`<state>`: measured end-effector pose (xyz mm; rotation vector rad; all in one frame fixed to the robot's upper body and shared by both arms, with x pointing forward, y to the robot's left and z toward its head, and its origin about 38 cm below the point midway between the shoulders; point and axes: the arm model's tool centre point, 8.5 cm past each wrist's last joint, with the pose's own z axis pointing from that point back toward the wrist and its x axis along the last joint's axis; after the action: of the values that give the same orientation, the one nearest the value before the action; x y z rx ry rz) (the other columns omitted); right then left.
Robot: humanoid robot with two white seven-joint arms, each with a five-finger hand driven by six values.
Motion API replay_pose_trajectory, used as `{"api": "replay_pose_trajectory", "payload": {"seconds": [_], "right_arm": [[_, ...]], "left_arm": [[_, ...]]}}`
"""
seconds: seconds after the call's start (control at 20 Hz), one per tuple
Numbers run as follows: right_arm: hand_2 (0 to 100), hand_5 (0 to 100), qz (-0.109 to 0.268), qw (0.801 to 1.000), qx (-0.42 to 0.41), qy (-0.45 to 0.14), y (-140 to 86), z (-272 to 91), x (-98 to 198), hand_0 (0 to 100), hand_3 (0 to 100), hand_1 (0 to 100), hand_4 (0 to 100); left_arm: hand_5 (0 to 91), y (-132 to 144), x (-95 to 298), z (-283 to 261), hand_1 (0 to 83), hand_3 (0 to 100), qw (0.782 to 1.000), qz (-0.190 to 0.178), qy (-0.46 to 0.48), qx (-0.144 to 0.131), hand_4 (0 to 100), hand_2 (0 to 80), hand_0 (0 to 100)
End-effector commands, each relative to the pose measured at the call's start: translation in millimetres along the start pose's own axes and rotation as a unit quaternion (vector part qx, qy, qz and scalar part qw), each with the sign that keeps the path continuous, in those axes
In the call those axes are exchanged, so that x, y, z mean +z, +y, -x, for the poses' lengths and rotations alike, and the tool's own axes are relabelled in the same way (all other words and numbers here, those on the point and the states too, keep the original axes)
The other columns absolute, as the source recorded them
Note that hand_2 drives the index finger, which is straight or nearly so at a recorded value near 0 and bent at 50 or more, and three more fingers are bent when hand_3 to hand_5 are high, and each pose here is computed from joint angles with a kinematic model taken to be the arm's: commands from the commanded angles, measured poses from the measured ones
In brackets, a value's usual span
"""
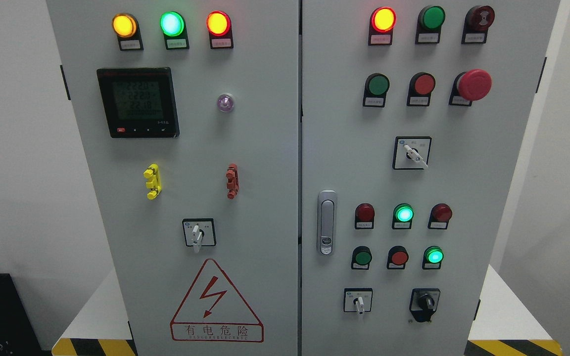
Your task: Turn on light switch 1
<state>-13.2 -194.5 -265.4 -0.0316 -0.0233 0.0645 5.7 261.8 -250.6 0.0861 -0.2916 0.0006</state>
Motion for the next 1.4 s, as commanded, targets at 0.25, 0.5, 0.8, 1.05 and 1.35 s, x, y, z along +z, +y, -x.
{"api": "replay_pose_trajectory", "payload": {"seconds": [0.25, 0.5, 0.8, 1.05, 1.35], "right_arm": [[0, 0, 0.0, 1.0, -0.012, 0.001, 0.1, 0.3, 0.0, 0, 0, 0, 0], [0, 0, 0.0, 1.0, -0.012, 0.001, 0.1, 0.3, 0.0, 0, 0, 0, 0], [0, 0, 0.0, 1.0, -0.012, 0.001, 0.1, 0.3, 0.0, 0, 0, 0, 0], [0, 0, 0.0, 1.0, -0.012, 0.001, 0.1, 0.3, 0.0, 0, 0, 0, 0], [0, 0, 0.0, 1.0, -0.012, 0.001, 0.1, 0.3, 0.0, 0, 0, 0, 0]], "left_arm": [[0.0, 16.4, 52.9, -178.9, 27.3, 0, 0.955, -0.018, -0.294, -0.044, 4, 0.0, 15], [0.0, 14.1, 96.2, -239.3, 30.3, 5, 0.918, -0.02, -0.394, -0.049, 9, 0.0, 17], [0.0, 19.5, 106.7, -249.7, 34.8, 12, 0.91, -0.024, -0.411, -0.05, 15, 0.0, 20], [0.0, 20.5, 133.3, -274.5, 36.4, 13, 0.888, -0.025, -0.457, -0.047, 16, 0.0, 22], [0.0, 17.8, 196.8, -319.0, 41.3, 27, 0.832, -0.026, -0.553, -0.042, 35, 1.7, 25]]}}
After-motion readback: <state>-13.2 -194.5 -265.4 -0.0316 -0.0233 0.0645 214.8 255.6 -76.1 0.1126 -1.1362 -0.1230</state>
